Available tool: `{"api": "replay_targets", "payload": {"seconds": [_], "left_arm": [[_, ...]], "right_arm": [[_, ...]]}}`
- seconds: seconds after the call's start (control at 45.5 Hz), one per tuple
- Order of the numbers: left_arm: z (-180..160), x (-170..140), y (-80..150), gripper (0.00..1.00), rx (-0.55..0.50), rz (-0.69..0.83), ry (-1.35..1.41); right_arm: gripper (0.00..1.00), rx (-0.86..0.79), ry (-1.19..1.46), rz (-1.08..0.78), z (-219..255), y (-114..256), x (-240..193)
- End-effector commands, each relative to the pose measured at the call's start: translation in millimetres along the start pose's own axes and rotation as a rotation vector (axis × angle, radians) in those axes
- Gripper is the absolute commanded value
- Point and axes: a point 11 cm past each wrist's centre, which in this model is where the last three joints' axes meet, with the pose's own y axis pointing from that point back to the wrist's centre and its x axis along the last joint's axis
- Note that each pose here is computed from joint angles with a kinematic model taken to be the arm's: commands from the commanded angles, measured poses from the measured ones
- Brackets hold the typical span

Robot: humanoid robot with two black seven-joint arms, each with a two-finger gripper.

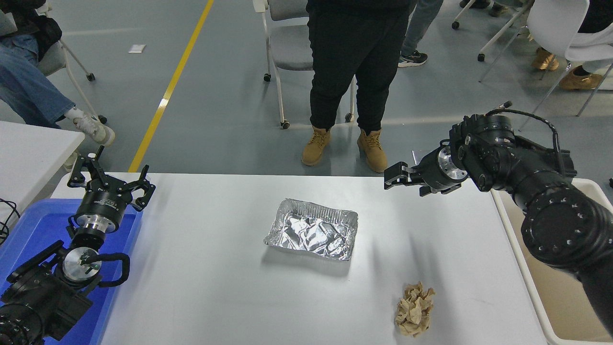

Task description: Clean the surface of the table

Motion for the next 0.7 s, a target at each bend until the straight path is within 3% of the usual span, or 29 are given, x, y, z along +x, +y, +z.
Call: {"api": "replay_targets", "payload": {"seconds": [0.0, 0.352, 0.44, 0.549, 0.681], "left_arm": [[0.0, 0.1, 0.0, 1.00, 0.000, 0.001, 0.000], [0.0, 0.0, 0.0, 1.00, 0.000, -0.001, 0.000], [0.0, 0.0, 0.0, 1.00, 0.000, -0.001, 0.000], [0.0, 0.0, 0.0, 1.00, 0.000, -0.001, 0.000], [0.0, 0.0, 0.0, 1.00, 0.000, -0.001, 0.000]], "right_arm": [[0.96, 0.000, -0.002, 0.027, -1.7, 6.0, 9.0], [0.96, 0.015, -0.011, 0.004, -3.9, 0.5, 1.7], [0.96, 0.072, -0.027, -0.041, -19.4, -7.6, -8.7], [0.96, 0.201, 0.011, -0.113, -72.1, -13.4, -22.8], [0.96, 0.218, 0.003, -0.097, -57.7, 0.4, -31.1]]}}
